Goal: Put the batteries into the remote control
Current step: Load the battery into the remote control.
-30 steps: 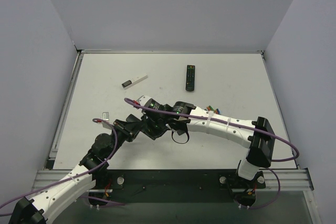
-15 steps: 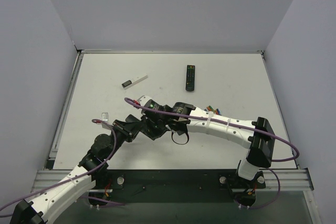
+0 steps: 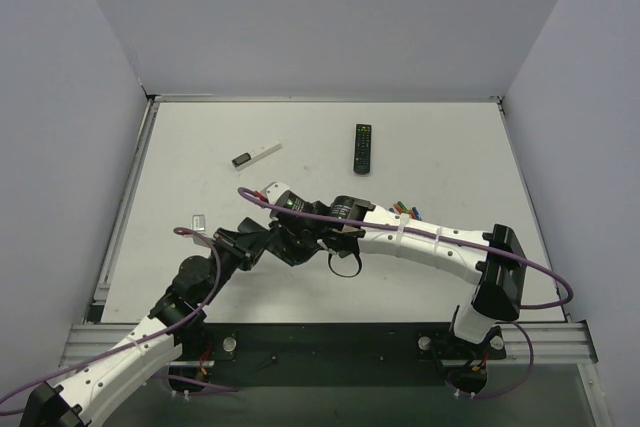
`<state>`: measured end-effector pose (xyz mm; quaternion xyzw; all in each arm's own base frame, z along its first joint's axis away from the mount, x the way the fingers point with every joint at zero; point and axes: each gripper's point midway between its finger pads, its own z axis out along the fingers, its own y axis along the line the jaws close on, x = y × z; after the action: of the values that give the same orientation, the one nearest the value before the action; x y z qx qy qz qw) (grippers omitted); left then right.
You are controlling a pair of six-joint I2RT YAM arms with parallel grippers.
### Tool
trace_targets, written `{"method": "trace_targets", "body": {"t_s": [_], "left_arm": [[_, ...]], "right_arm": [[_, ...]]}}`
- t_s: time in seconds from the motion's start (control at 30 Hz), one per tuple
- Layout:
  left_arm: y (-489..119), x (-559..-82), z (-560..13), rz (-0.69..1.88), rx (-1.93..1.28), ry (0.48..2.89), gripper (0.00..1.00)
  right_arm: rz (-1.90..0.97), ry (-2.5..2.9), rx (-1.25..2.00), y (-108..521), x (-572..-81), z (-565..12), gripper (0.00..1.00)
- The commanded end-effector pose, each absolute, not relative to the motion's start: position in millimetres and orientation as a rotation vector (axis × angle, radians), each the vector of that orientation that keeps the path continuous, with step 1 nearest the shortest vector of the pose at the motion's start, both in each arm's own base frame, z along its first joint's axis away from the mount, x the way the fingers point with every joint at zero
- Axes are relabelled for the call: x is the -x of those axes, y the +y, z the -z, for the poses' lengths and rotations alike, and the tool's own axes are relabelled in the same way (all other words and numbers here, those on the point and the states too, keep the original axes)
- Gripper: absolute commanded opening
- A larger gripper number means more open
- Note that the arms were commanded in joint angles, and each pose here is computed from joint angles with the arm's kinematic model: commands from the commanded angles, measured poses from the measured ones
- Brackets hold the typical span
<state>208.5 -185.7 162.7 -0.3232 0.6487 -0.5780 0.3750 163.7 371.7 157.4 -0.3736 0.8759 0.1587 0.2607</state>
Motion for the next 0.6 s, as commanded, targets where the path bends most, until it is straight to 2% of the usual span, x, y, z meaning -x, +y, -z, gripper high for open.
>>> {"method": "trace_targets", "body": {"t_s": [0.0,0.57], "left_arm": [[-190,-207,-186,1.555,0.795,1.601,0.0],[-198,-201,-193,1.618,0.746,1.602,0.0]], "right_arm": [[-0.328,2.339,0.995,356,-174,-162,0.0],[-0.348,2.266,0.973,363,-187,-163,0.0]]}}
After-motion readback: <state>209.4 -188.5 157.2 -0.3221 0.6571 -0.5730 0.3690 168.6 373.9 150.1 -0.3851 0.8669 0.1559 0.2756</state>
